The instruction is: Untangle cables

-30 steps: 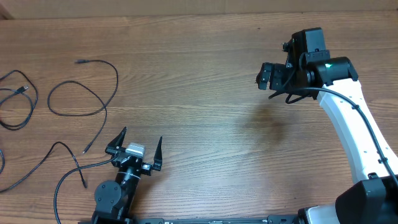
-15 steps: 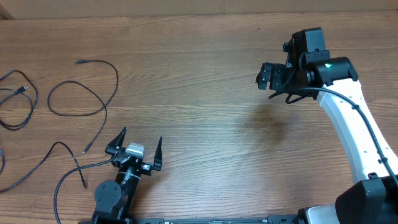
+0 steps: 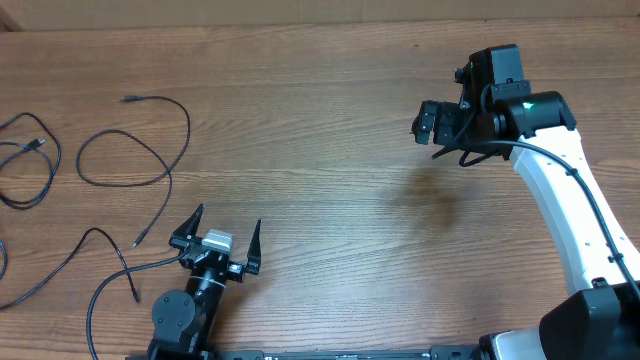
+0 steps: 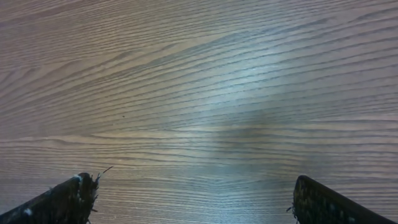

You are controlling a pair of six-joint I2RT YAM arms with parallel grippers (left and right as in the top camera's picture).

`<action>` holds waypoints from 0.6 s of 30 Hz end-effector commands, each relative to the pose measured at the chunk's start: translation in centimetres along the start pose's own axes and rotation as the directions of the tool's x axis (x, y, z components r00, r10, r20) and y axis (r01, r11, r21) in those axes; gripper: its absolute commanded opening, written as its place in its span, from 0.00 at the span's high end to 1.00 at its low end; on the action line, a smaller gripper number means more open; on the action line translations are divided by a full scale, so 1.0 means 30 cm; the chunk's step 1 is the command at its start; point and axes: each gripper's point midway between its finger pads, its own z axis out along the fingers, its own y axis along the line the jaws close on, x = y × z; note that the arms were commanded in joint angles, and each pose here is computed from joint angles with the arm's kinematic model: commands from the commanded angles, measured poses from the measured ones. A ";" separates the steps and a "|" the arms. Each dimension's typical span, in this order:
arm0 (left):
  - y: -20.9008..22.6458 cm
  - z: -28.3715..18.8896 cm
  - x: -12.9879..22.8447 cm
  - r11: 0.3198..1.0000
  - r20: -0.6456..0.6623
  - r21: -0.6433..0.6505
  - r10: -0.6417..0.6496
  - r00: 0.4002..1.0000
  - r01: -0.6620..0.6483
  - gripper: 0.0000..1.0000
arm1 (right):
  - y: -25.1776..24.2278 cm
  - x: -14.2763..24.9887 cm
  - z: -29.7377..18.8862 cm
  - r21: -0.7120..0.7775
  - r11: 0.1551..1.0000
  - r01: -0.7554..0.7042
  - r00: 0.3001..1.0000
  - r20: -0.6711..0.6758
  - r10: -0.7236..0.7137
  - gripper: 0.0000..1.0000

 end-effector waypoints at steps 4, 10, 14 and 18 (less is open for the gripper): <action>0.013 -0.001 0.004 1.000 0.000 -0.019 0.018 1.000 -0.018 0.00 | 0.016 -0.037 -0.048 -0.007 1.000 0.013 0.999 0.051 -0.012 0.00; 0.013 -0.001 0.004 1.000 0.000 -0.019 0.018 1.000 -0.018 0.00 | 0.016 -0.036 -0.055 -0.007 1.000 0.013 0.998 0.053 -0.013 0.00; 0.013 -0.001 0.004 1.000 0.000 -0.019 0.018 1.000 -0.018 0.00 | 0.021 -0.038 -0.081 -0.014 1.000 0.016 0.997 0.071 -0.015 0.00; 0.013 -0.001 0.004 1.000 0.000 -0.019 0.018 1.000 -0.018 0.01 | 0.034 -0.049 -0.140 -0.032 0.999 0.024 0.992 0.125 -0.020 0.00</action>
